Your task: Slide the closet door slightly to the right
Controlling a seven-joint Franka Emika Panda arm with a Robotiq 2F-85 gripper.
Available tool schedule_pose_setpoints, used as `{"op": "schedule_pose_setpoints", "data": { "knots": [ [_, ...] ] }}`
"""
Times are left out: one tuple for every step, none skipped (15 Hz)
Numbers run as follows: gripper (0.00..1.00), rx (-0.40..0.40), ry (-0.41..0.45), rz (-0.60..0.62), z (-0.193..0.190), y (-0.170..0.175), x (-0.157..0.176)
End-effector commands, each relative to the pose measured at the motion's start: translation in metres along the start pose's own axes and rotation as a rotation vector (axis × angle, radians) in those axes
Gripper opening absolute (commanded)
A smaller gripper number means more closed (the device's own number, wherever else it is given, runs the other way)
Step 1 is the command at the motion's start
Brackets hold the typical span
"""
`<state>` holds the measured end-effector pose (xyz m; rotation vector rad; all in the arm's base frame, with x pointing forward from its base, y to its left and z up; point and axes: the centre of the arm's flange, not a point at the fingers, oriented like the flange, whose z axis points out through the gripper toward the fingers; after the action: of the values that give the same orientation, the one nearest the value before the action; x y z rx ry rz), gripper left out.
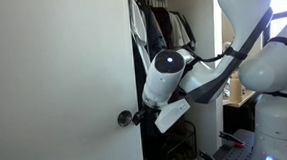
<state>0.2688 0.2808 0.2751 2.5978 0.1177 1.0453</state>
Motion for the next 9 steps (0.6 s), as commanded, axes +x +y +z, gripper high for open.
{"op": "schedule_pose_setpoints", "data": {
  "knots": [
    [1.00, -0.083, -0.004, 0.036, 0.000, 0.040, -0.020],
    [1.00, -0.099, -0.007, 0.043, -0.001, 0.043, -0.023],
    [1.00, -0.130, -0.011, 0.051, 0.000, 0.049, -0.025],
    [1.00, -0.161, -0.012, 0.063, 0.000, 0.056, -0.025],
    [1.00, -0.190, -0.017, 0.071, 0.001, 0.062, -0.026],
    [1.00, -0.219, -0.020, 0.083, 0.002, 0.069, -0.027],
    [1.00, -0.242, -0.026, 0.090, 0.002, 0.076, -0.027],
    [1.00, -0.264, -0.033, 0.095, 0.002, 0.080, -0.027],
    [1.00, -0.267, -0.050, 0.100, -0.001, 0.085, -0.027]
  ]
}}
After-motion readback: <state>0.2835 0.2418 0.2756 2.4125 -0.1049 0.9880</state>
